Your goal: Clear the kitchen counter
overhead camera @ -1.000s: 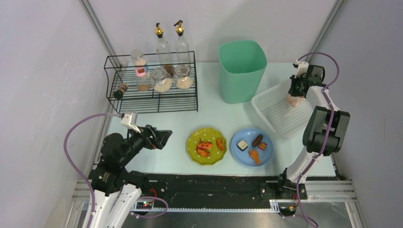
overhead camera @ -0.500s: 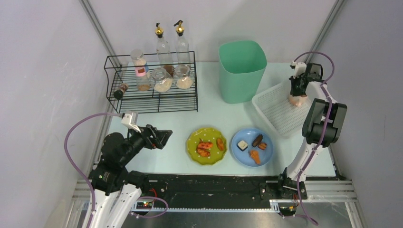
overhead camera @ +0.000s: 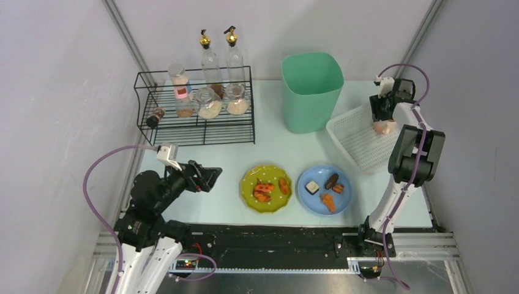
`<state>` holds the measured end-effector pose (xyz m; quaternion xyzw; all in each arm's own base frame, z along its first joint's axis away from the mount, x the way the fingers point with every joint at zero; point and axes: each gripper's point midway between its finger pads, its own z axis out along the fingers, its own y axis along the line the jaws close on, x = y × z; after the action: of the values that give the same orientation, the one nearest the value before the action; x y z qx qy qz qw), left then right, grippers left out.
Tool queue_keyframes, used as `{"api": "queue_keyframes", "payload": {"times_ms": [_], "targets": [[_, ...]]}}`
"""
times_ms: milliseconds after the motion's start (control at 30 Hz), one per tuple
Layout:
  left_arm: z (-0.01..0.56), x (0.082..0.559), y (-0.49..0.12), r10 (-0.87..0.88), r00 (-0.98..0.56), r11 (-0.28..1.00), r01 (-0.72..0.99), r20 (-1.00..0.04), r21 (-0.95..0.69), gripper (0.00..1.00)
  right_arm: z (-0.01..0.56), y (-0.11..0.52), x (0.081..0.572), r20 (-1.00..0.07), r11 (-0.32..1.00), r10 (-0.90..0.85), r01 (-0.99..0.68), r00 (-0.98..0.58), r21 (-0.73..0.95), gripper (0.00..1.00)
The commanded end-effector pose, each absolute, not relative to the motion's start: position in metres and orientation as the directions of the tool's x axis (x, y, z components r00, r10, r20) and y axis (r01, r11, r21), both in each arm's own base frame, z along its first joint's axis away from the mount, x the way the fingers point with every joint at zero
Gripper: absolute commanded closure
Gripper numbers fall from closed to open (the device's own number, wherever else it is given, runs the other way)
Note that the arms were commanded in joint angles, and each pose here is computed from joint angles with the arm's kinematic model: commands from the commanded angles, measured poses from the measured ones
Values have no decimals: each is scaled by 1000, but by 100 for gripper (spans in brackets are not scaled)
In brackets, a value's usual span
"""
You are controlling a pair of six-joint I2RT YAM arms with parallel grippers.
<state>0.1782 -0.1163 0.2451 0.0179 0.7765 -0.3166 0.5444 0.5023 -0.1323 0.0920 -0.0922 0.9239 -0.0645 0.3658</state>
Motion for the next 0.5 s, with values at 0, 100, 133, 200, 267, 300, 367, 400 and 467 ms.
{"api": "queue_keyframes", "payload": {"times_ms": [0, 100, 133, 200, 267, 300, 367, 400, 467], "targets": [[246, 179, -117, -315, -400, 795, 384, -861, -469, 2, 117, -140, 507, -699, 965, -241, -86, -673, -249, 10], [248, 178, -118, -316, -397, 793, 388, -862, -469, 2, 131, -139, 503, -710, 959, -247, -62, -660, -277, 1], [248, 178, -118, -315, -397, 793, 388, -862, -469, 2, 136, -138, 502, -716, 958, -250, -58, -652, -282, 1], [247, 178, -118, -315, -397, 793, 388, -862, -469, 2, 150, -135, 500, -736, 957, -245, -34, -631, -289, 0], [247, 178, -117, -315, -398, 794, 387, -862, -469, 2, 168, -133, 498, -756, 953, -244, -5, -608, -304, 1], [247, 178, -118, -315, -397, 793, 390, -862, -469, 2, 181, -131, 497, -770, 952, -245, 5, -589, -306, 1], [248, 177, -118, -315, -394, 792, 392, -863, -468, 2, 202, -130, 493, -794, 947, -225, 63, -564, -314, 1], [247, 177, -118, -316, -395, 792, 391, -863, -469, 2, 217, -126, 489, -813, 947, -209, 96, -543, -307, 1], [247, 177, -118, -316, -398, 790, 392, -862, -471, 2, 238, -115, 485, -839, 944, -200, 132, -506, -304, 1]]}}
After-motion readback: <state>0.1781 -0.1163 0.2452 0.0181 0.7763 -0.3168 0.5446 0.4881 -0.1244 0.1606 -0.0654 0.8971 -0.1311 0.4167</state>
